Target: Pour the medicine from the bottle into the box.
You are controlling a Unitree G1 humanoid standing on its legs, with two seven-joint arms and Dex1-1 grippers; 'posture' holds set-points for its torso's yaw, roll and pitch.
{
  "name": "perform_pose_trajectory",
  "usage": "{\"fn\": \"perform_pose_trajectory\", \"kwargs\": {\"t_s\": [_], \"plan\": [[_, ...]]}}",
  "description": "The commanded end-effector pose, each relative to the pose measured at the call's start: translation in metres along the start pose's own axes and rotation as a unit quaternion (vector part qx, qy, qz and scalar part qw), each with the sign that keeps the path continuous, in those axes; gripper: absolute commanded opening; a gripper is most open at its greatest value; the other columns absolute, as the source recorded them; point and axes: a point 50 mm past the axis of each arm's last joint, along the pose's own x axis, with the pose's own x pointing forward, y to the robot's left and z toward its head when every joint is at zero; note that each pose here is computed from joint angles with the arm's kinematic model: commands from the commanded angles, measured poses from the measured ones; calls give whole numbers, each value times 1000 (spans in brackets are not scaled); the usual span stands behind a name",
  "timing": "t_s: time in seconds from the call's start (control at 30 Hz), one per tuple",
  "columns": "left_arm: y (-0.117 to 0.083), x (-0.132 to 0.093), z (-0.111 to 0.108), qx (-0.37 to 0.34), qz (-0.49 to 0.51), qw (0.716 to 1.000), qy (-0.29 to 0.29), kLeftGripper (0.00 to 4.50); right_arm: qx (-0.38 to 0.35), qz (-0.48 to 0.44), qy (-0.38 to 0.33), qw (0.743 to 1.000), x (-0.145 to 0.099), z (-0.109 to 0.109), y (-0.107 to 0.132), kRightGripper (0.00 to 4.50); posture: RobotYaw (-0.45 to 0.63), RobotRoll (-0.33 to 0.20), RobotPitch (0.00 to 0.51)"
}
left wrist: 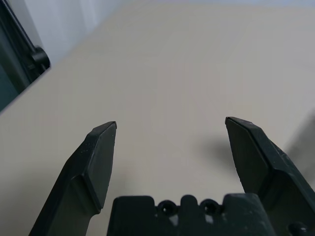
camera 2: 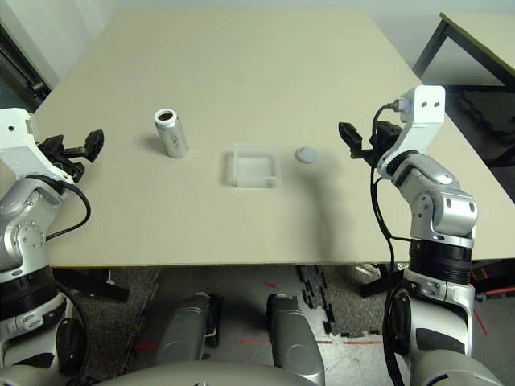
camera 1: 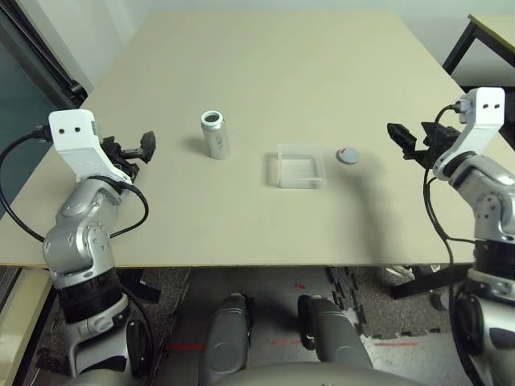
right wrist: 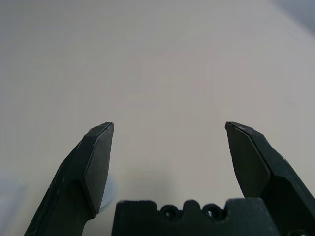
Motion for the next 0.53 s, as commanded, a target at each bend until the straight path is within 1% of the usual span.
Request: {"fn": "perform_pose_trajectory", "kwargs": {"t_s": [0.03, 0.13, 0.2, 0.3, 0.43, 0.53], "plan": [[6, 12, -14, 31, -7, 999, 1, 4434, -4, -51, -3, 999, 4, -16, -14, 4500, 98, 0, 166], [12, 18, -24, 44, -6, 999, -2, 4434, 9, -75, -2, 997, 6, -30, -17, 4500, 82, 0, 171], [15, 20, -27, 47, -5, 999, -7, 4434, 11, -81, -8, 997, 7, -34, -17, 4500, 76, 0, 173], [20, 22, -37, 73, -7, 997, -10, 4434, 16, -81, -17, 996, 8, -44, -16, 4500, 64, 0, 174], [27, 24, -52, 86, 9, 996, -4, 4434, 18, -87, -19, 996, 5, -61, -18, 4500, 58, 0, 174], [30, 26, -60, 95, 16, 995, 7, 4434, 27, -89, -17, 996, 5, -68, -18, 4500, 31, 0, 173]]}}
